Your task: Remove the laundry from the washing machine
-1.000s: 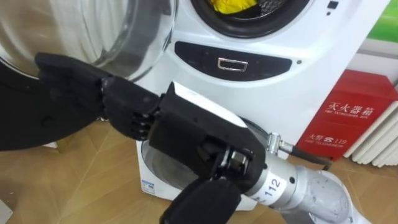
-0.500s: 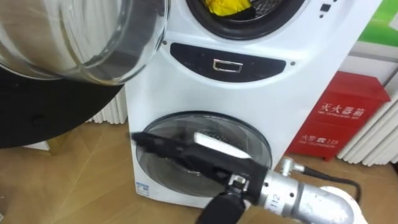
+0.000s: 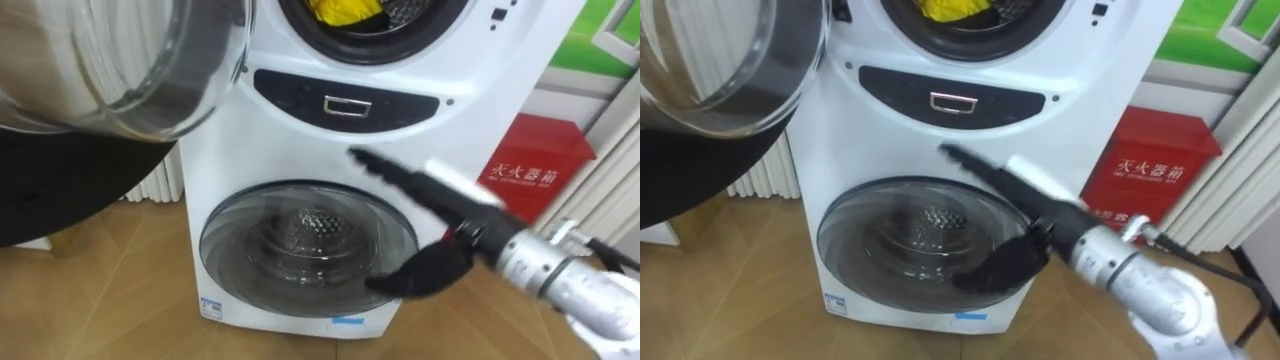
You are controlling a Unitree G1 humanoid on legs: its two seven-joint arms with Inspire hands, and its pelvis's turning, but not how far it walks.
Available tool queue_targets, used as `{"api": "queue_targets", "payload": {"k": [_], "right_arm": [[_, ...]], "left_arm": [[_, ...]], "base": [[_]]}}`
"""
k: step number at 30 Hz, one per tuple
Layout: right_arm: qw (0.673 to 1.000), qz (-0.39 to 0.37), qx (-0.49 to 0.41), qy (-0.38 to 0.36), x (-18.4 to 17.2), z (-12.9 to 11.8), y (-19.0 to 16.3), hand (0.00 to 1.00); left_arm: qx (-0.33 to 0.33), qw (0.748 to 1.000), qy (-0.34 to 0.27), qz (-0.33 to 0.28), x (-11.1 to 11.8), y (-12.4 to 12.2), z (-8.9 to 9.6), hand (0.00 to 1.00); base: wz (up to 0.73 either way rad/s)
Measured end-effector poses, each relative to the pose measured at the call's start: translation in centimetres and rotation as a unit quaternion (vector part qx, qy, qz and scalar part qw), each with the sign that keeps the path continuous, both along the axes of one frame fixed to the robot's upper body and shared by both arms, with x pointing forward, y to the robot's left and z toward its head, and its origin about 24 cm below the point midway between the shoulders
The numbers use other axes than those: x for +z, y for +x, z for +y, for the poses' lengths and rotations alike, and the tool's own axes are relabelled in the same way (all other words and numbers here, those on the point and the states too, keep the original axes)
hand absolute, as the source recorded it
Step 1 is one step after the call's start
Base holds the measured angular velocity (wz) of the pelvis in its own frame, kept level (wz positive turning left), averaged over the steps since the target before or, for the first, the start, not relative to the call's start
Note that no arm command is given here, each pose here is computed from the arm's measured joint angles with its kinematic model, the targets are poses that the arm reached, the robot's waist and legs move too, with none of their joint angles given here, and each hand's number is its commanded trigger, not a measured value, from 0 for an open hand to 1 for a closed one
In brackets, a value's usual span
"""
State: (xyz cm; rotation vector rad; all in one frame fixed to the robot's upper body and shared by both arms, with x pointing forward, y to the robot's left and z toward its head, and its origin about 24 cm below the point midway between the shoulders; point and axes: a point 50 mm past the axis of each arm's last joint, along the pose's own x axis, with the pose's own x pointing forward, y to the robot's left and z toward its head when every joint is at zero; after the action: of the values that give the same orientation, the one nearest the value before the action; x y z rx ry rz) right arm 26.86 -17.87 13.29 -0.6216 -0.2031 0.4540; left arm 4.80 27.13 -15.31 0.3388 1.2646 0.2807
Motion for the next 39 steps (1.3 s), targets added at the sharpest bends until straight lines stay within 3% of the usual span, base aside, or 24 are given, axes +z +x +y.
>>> {"api": "queue_targets", "payload": {"k": [4, 13, 27, 39], "right_arm": [[0.999, -0.008, -0.004, 0.05, 0.3, 0.7, 0.0, 0.0], [0.976, -0.004, -0.006, 0.217, 0.9, 1.3, 0.3, 0.0], [0.961, -0.043, -0.069, 0.265, 2.2, 1.4, 2.3, 0.0], [0.955, -0.028, -0.058, 0.289, 1.3, 2.3, 2.4, 0.0]], "left_arm": [[0.002, 1.0, -0.012, 0.005, -0.3, -0.4, -0.9, 0.0], [-0.003, 1.0, -0.009, 0.02, -0.4, -1.4, -0.8, 0.0], [-0.006, 0.999, -0.013, 0.04, -0.7, -1.8, -1.4, 0.0], [0.009, 0.999, -0.007, 0.052, -0.7, -3.2, -1.3, 0.0]], "base": [[0.04], [0.05], [0.04], [-0.01]]}}
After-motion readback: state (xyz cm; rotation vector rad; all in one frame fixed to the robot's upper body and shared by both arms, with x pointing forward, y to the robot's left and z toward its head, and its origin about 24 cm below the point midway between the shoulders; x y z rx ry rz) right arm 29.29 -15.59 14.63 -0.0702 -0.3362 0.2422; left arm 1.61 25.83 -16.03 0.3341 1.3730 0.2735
